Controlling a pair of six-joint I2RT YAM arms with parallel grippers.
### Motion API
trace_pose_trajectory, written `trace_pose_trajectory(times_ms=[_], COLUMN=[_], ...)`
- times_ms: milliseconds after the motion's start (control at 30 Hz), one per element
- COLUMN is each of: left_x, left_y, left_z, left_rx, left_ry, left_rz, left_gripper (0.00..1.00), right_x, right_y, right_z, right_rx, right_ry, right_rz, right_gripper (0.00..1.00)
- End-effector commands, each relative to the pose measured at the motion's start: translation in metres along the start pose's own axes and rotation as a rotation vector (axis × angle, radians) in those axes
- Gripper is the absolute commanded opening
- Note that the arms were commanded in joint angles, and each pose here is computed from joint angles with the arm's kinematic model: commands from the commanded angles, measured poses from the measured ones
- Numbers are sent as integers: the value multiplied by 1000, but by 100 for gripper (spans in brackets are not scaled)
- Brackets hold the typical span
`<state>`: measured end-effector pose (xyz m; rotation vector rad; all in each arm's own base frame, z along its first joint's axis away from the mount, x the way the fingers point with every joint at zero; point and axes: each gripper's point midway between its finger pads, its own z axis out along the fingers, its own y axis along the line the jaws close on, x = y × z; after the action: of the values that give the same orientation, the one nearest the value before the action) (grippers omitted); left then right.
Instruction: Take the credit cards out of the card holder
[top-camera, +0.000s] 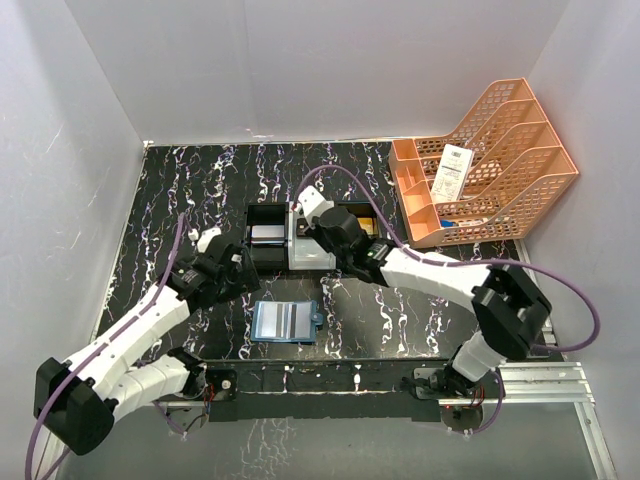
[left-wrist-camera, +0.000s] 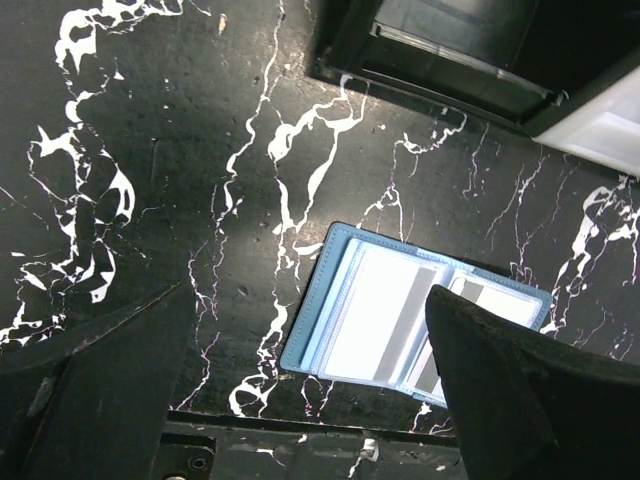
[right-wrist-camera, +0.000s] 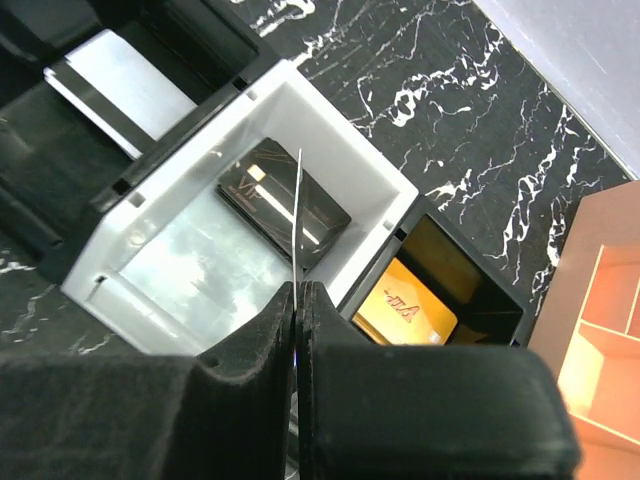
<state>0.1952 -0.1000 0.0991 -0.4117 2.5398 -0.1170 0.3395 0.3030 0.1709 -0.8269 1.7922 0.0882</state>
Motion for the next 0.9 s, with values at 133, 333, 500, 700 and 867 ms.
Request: trace_pose_trajectory(times_ms=[133,333,500,700,867], left_x=[-1,0,-10,-16,-14], left_y=[5,0,-6,-7,-11], left_z=[2,-6,-19,-27,-29], left_rx=[47,89,124,122,145], left_ry=[27,39,20,10,23], left_rz=[-38,-73,-73,-79,-93], left_gripper=[99,99,99,99,99], right_x=[-11,-6,6,16,29], right_y=[-23,-24,-29,-28,-31], right_z=[35,69,92,103,113], right_rx=[65,17,4,-30,-21], right_ry=[9,27,84,81,122], right_rz=[-167,-262,-349,-428,-516], right_gripper=[0,0,0,0,0])
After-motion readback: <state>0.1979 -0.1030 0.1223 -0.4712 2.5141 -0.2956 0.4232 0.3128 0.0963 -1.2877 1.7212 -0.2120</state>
